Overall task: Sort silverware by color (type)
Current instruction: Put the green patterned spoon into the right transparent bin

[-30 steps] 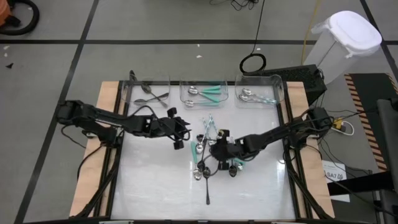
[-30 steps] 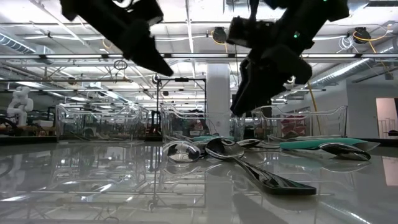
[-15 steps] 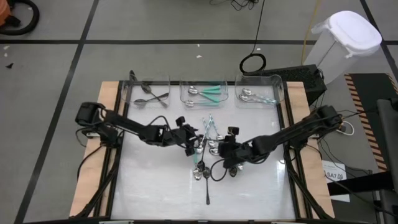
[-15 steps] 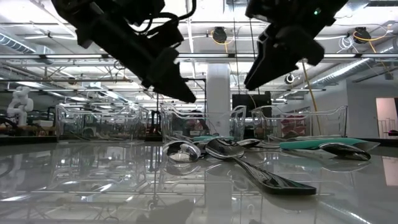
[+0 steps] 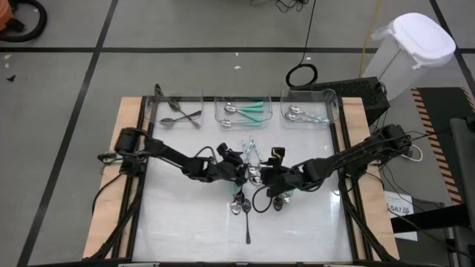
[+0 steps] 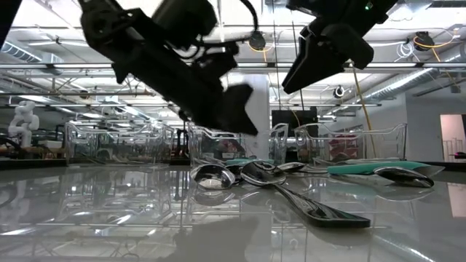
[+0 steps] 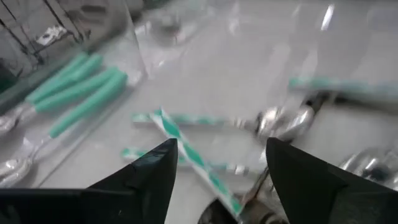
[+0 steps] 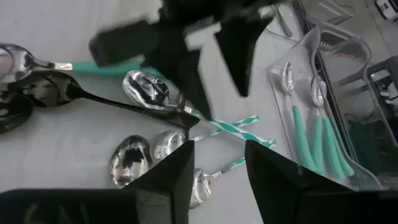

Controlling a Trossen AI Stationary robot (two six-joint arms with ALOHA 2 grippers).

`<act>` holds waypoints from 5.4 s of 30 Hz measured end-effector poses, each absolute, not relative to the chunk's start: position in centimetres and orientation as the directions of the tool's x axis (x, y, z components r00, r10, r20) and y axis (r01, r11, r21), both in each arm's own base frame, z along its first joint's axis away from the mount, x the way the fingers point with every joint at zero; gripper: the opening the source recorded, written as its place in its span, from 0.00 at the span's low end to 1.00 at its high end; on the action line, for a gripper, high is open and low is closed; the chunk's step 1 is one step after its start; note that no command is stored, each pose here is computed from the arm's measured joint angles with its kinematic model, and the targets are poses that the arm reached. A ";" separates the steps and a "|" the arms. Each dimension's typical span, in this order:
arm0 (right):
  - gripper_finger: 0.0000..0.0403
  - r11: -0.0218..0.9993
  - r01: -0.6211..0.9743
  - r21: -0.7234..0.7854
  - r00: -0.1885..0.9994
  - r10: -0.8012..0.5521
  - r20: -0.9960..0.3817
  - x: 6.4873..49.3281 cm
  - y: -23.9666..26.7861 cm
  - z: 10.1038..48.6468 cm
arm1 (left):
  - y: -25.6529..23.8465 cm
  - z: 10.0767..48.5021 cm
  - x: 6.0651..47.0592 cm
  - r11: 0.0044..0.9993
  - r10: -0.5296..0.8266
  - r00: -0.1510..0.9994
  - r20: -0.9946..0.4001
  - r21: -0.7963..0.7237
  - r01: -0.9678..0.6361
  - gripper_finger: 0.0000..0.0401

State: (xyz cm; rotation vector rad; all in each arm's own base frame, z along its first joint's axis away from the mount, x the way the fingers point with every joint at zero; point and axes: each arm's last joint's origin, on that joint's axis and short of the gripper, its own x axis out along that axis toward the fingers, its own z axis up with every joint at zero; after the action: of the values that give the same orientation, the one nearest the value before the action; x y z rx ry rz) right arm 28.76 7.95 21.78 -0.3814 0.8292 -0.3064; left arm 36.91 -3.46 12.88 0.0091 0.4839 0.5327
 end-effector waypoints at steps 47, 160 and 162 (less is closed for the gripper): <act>0.35 0.833 0.147 -0.533 0.475 -0.532 -0.701 26.2 7.8 21.1 | -5.4 15.5 42.8 0.871 0.474 0.499 -0.726 0.302 -0.388 0.06; 0.12 0.953 0.060 -0.297 0.815 -0.219 -0.537 21.3 8.2 22.0 | -8.5 23.1 42.3 0.948 0.231 0.766 -0.599 0.315 -0.039 0.21; 0.12 0.948 0.054 -0.313 0.816 -0.223 -0.533 21.3 8.0 22.1 | -8.5 22.9 42.1 0.947 0.237 0.749 -0.618 0.319 -0.037 0.33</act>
State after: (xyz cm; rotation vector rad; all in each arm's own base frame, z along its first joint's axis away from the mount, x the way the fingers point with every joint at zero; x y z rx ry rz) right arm 21.26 8.02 22.13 -0.2922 0.5999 -0.1499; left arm 42.07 -8.49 22.88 0.2973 0.7103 0.1522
